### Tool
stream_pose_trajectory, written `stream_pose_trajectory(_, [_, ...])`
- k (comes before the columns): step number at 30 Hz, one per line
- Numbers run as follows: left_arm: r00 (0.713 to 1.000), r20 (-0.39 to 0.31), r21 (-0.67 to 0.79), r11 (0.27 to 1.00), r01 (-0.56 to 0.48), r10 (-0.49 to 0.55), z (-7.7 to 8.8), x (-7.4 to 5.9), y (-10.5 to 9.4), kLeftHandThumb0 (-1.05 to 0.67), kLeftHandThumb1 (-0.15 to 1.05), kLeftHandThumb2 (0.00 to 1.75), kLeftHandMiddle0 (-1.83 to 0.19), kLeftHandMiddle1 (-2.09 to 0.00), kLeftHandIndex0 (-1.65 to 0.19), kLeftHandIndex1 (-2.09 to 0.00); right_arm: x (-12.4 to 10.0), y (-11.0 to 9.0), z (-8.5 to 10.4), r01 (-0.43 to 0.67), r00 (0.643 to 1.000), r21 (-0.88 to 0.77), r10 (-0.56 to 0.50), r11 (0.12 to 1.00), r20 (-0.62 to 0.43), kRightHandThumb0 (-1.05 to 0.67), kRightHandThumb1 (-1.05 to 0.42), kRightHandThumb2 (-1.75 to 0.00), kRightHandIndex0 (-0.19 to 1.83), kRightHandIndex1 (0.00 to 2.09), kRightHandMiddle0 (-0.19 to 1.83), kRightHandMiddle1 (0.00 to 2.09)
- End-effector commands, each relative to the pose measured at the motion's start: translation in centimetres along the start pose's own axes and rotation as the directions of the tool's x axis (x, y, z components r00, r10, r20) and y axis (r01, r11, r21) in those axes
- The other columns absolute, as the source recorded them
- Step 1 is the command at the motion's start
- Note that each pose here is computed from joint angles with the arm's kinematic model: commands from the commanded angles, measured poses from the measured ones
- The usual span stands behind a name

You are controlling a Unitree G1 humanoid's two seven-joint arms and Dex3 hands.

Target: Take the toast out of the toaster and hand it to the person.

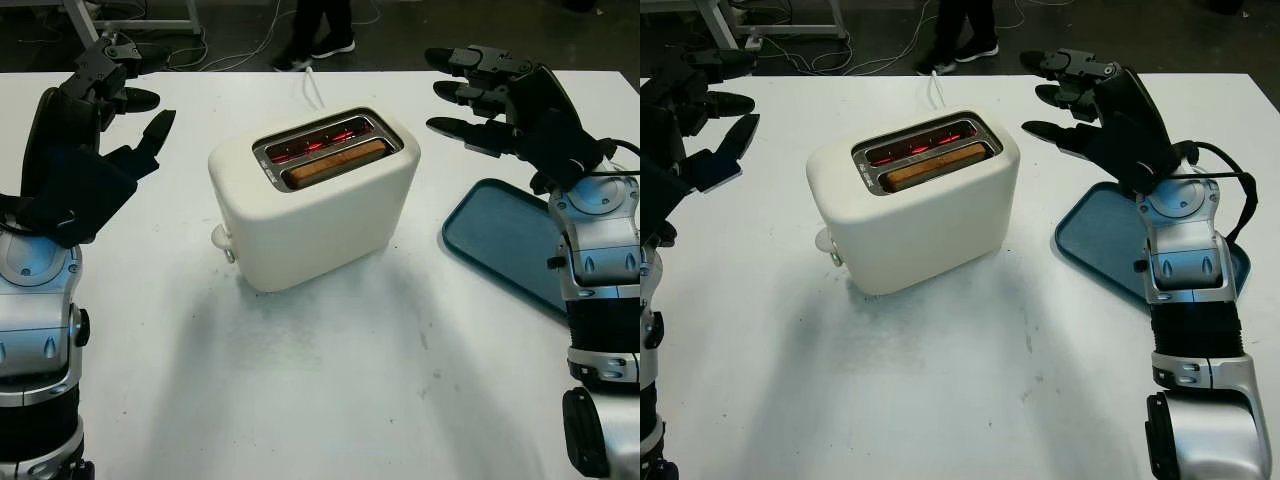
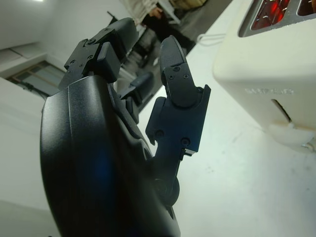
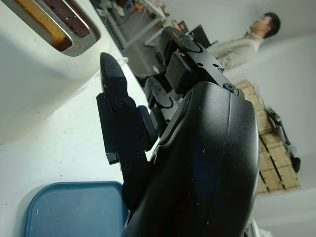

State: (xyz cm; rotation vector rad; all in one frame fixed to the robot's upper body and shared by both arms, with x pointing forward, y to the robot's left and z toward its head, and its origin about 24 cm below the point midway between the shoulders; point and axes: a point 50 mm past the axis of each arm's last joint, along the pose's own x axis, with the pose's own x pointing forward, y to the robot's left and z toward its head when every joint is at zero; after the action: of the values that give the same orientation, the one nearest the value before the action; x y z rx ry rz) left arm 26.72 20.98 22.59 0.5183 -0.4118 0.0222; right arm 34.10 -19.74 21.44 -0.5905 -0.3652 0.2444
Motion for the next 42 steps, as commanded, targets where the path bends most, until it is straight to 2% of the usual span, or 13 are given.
stream_pose_trajectory(1, [1.0, 0.001, -0.005, 1.0, -0.003, 0.003, -0.1, -0.1, 0.0, -0.31, 0.92, 0.5, -0.14, -1.0, -0.23, -0.64, -0.1, -0.2, 0.0, -0.001, 1.0, 0.007, 0.001, 1.0, 0.011, -0.25, -0.92, -0.06, 0.57, 0.01, 0.54, 0.0])
stream_pose_trajectory(11, [1.0, -0.017, 0.001, 1.0, 0.012, -0.012, -0.3, -0.1, -0.3, -0.34, 0.92, 0.51, -0.13, -1.01, -0.23, -0.64, -0.1, 0.0, -0.1, 0.004, 1.0, -0.004, -0.004, 1.0, 0.006, -0.27, -0.92, -0.06, 0.59, 0.02, 0.55, 0.01])
stream_pose_trajectory(18, [1.0, -0.018, -0.017, 1.0, 0.02, -0.02, -0.5, -0.1, -0.6, -0.35, 0.92, 0.53, -0.13, -1.01, -0.22, -0.63, -0.1, 0.1, -0.3, 0.007, 1.0, 0.027, -0.007, 1.0, 0.006, -0.19, -0.92, -0.17, 0.55, 0.0, 0.54, 0.0])
stream_pose_trajectory(23, [1.0, -0.023, -0.016, 1.0, 0.021, -0.021, -0.6, -0.1, -0.6, -0.38, 0.92, 0.53, -0.12, -1.02, -0.22, -0.64, -0.2, 0.1, -0.3, 0.007, 1.0, 0.009, -0.007, 1.0, -0.002, -0.23, -0.92, -0.23, 0.57, 0.01, 0.55, 0.01])
stream_pose_trajectory(42, [0.999, -0.035, -0.036, 0.999, 0.021, -0.022, -1.4, -0.6, -0.9, -0.38, 0.92, 0.54, -0.09, -1.06, -0.2, -0.68, -0.3, 0.0, -0.5, 0.017, 1.0, 0.004, -0.017, 1.0, -0.003, -0.21, -0.92, -0.19, 0.59, 0.02, 0.57, 0.01])
